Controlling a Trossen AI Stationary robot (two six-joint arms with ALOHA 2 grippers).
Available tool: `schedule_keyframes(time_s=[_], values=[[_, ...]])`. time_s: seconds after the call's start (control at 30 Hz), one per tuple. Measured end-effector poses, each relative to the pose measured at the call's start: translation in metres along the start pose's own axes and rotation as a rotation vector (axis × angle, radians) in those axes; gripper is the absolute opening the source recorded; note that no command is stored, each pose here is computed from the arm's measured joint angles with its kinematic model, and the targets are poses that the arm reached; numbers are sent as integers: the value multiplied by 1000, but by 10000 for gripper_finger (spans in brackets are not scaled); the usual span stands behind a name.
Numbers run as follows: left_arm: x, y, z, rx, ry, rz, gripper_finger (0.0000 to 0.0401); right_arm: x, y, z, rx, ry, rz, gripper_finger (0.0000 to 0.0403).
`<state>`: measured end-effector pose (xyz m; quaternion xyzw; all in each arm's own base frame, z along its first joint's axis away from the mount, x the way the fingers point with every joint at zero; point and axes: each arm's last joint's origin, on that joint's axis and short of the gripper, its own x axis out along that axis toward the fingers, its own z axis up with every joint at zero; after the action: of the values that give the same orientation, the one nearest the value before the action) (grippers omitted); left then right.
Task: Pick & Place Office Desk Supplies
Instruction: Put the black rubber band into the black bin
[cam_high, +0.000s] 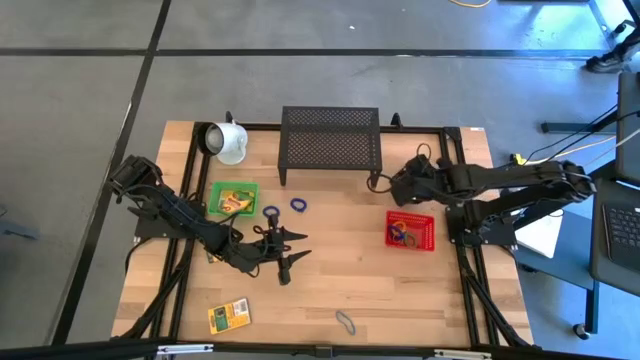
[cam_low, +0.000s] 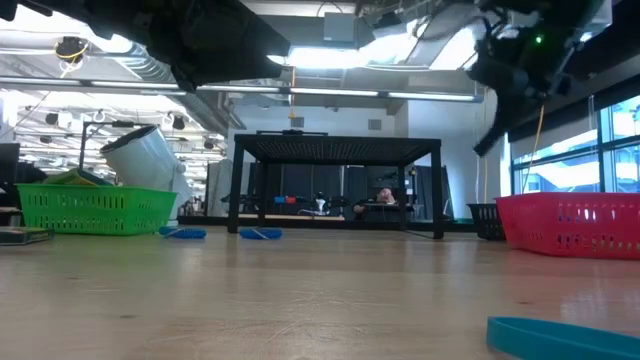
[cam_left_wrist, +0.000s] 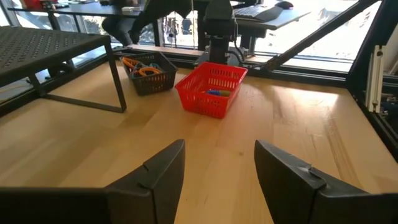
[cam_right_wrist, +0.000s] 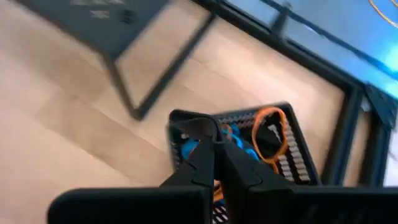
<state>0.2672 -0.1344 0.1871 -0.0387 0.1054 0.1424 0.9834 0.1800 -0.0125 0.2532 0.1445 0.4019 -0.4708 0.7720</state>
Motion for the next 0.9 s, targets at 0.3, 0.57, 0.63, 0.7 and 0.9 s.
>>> schedule_keyframes(time_s=[0.3, 0.57, 0.63, 0.7, 0.9], values=[[0, 0, 0, 0, 3, -1, 191, 34, -5, -23, 56, 122, -93, 11], [0, 0, 0, 1, 3, -1, 191, 51, -6, -36, 78, 170, -85, 13], [0, 0, 0, 2, 3, 0, 191, 51, -7, -35, 92, 168, -86, 23], [0, 0, 0, 3, 3, 0, 191, 52, -7, -34, 111, 169, -91, 41], [0, 0, 0, 3, 3, 0, 191, 54, -9, -33, 127, 171, -102, 113]])
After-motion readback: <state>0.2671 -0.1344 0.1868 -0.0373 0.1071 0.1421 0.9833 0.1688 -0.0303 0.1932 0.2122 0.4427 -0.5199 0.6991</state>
